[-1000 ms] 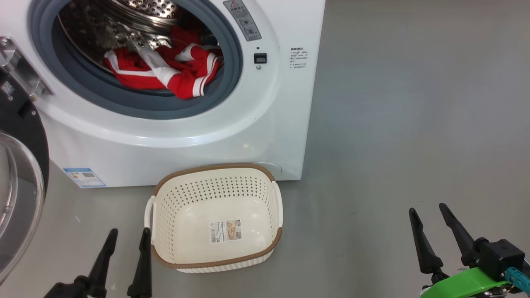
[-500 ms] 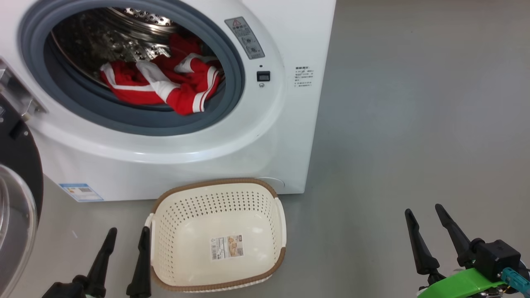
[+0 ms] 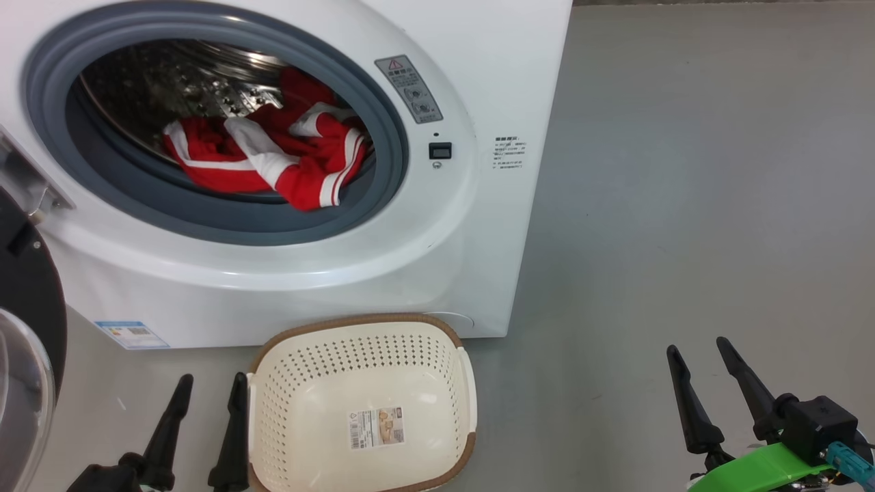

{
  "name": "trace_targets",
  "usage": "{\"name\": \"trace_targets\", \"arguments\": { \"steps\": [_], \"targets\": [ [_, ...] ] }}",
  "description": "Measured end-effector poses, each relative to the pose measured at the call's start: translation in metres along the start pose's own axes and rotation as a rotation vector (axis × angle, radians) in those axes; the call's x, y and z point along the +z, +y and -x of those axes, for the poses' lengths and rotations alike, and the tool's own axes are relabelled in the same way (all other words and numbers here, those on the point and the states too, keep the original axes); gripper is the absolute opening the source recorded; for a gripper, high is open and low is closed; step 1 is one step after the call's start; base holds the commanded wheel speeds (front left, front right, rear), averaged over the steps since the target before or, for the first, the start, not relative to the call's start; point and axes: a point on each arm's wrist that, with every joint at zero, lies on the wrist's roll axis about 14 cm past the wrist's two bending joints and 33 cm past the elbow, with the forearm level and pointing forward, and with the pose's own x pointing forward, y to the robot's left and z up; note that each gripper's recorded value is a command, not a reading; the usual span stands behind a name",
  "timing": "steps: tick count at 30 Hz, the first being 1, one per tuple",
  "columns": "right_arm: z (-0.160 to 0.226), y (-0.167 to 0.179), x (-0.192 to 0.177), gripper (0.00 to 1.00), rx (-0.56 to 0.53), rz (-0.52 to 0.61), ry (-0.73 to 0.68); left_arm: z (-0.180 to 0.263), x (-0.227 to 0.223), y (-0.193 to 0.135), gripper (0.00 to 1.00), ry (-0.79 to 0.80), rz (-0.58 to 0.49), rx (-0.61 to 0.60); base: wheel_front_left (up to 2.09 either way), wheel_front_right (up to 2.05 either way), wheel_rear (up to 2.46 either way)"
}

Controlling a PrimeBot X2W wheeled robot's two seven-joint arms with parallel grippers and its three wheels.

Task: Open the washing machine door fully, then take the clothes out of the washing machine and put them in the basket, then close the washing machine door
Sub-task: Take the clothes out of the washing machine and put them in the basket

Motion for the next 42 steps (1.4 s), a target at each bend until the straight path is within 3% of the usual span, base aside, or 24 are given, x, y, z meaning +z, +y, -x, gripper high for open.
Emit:
{"name": "trace_targets", "arguments": {
  "steps": [16,42],
  "targets": [
    [-0.002,0.003,-0.008,1.00,0.006,-0.008,0.022,-0.002,-0.017,0.003,1.00,0.053,0.003,0.006,0.00,0.00,0.00],
    [-0.038,-0.002,-0.029,1.00,-0.009,-0.030,0.067,-0.150,-0.043,-0.033,1.00,0.170,-0.079,-0.128,0.00,0.00,0.00]
  ]
}}
